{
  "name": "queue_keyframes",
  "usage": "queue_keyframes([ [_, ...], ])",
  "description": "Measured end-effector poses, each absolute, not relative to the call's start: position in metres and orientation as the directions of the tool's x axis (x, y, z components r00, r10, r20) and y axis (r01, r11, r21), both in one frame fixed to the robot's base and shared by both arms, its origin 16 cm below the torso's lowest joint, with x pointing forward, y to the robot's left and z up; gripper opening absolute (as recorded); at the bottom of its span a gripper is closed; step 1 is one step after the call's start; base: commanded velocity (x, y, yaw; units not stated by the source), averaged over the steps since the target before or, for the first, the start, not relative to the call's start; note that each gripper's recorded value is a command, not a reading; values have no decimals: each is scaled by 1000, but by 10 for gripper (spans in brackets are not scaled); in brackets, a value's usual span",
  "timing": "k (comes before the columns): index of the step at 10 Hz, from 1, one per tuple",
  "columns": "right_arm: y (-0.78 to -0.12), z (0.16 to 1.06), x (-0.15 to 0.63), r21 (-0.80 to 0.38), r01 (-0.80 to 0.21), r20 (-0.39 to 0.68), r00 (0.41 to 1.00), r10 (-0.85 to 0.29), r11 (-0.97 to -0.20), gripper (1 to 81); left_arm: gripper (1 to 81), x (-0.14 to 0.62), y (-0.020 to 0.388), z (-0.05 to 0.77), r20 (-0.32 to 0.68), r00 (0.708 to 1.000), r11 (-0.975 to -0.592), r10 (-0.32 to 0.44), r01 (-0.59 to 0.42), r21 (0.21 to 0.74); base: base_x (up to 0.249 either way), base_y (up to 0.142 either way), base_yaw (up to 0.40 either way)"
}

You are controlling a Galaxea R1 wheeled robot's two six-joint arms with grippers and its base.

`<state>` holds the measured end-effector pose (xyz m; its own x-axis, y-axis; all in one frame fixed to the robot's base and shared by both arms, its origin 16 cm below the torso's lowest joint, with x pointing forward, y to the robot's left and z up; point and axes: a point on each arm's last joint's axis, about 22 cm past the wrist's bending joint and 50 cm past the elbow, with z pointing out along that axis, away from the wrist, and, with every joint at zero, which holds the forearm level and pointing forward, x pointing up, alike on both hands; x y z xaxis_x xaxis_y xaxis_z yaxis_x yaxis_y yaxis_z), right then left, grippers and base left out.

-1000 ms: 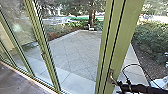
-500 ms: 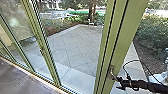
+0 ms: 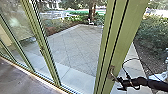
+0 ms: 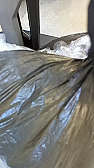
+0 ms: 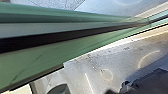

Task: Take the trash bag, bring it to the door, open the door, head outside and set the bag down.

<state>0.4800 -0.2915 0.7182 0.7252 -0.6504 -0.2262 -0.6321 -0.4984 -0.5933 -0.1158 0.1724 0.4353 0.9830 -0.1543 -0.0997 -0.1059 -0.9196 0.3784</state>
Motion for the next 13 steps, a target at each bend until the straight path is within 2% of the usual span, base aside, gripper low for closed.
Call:
queue_keyframes([
  [4, -291, 718, 482, -592, -635, -229, 723, -651, -496, 811, 10, -124, 174, 437, -112, 981, -920, -156, -103, 378, 0, 0, 0],
  [6, -290, 716, 479, -588, -646, -240, 713, -658, -486, 811, 10, -131, 175, 438, -120, 980, -920, -156, -101, 378, 83, 0, 0],
  [7, -291, 715, 469, -589, -635, -238, 727, -644, -500, 811, 10, -140, 176, 440, -132, 978, -920, -158, -98, 380, 93, 0, 0],
  [10, -294, 714, 459, -588, -639, -243, 724, -645, -496, 811, 10, -127, 179, 437, -112, 981, -921, -159, -107, 374, 94, 0, 0],
  [13, -301, 715, 456, -606, -628, -217, 721, -658, -488, 811, 10, -130, 180, 437, -117, 980, -921, -160, -106, 374, 93, 0, 0],
])
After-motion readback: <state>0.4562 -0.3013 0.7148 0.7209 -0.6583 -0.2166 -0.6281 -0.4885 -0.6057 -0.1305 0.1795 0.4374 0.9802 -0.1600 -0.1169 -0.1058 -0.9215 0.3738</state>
